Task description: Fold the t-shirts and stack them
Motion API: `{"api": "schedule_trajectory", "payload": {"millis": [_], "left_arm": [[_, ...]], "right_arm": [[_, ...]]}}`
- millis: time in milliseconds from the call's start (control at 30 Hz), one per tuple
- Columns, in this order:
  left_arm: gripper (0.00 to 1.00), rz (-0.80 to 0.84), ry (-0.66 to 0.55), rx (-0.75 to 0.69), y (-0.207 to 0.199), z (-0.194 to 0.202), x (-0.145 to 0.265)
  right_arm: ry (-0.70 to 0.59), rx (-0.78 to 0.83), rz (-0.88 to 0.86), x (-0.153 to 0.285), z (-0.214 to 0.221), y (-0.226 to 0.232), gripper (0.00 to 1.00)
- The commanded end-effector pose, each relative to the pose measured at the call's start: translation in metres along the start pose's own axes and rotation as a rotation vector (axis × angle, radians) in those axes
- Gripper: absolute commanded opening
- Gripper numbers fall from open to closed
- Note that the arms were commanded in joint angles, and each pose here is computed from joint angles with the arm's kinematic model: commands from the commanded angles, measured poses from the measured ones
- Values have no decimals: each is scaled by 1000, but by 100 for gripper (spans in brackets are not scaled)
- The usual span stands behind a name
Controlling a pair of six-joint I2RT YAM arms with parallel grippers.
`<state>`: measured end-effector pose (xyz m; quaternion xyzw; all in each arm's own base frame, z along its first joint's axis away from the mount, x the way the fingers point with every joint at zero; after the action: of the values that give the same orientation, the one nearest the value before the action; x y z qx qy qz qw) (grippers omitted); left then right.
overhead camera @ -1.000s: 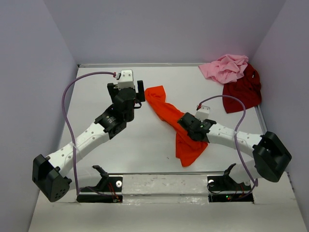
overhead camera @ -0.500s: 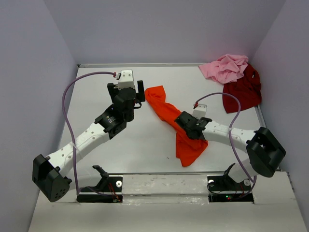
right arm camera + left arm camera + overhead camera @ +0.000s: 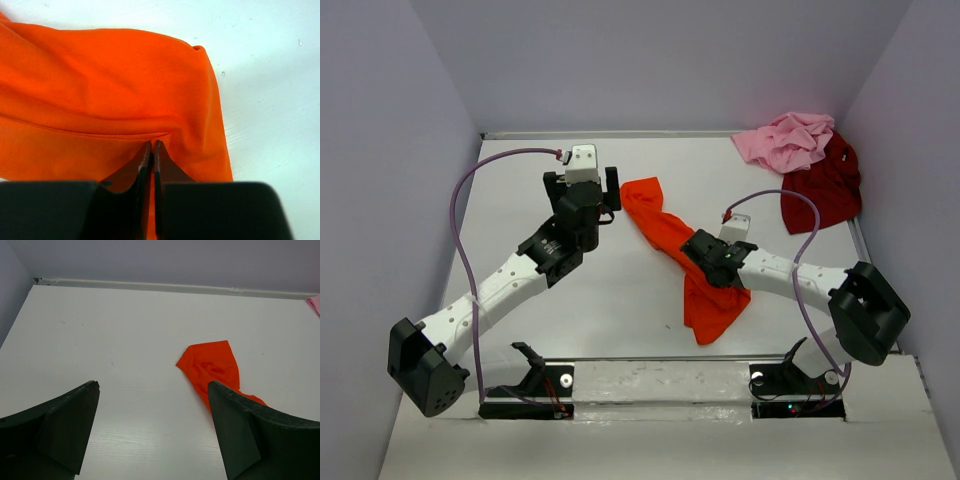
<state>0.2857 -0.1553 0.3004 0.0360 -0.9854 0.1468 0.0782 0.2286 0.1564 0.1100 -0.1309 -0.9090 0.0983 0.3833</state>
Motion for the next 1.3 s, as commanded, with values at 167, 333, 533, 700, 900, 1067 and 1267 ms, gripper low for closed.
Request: {"api": "schedule_trajectory", "payload": {"millis": [167, 333, 533, 700, 900, 1067, 1267], "left_arm": [[99, 4, -52, 39, -6, -17, 1], [99, 0, -46, 39, -6, -15, 0], [99, -7, -27, 41, -8, -7, -4], [99, 20, 27, 73, -18, 7, -12], [99, 7, 81, 89, -18, 22, -36], [99, -18, 118, 182, -9, 26, -63], [98, -63, 182, 237, -15, 71, -102]], "right_arm": [[-55, -20, 16, 7, -13, -3, 0], [-157, 13, -16, 28, -47, -11, 0], [-388, 17, -210, 97, -137, -21, 0], [-503, 62, -231, 140, -184, -43, 0], [-613, 9, -165, 175, -209, -87, 0], [-653, -25, -160, 193, -211, -112, 0], [-645, -22, -163, 192, -203, -117, 0]]}}
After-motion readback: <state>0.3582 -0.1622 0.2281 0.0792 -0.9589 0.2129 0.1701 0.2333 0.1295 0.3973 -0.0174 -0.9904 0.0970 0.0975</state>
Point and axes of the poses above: each gripper's point midway between its finger pads, its own x axis back along the fingers, its own y axis along the line the jaws close on, z = x × y, the point moved 6 cm from there along x, back along the fingers, and after that the axes turned 14 degrees about x, right-handed, at the moved point
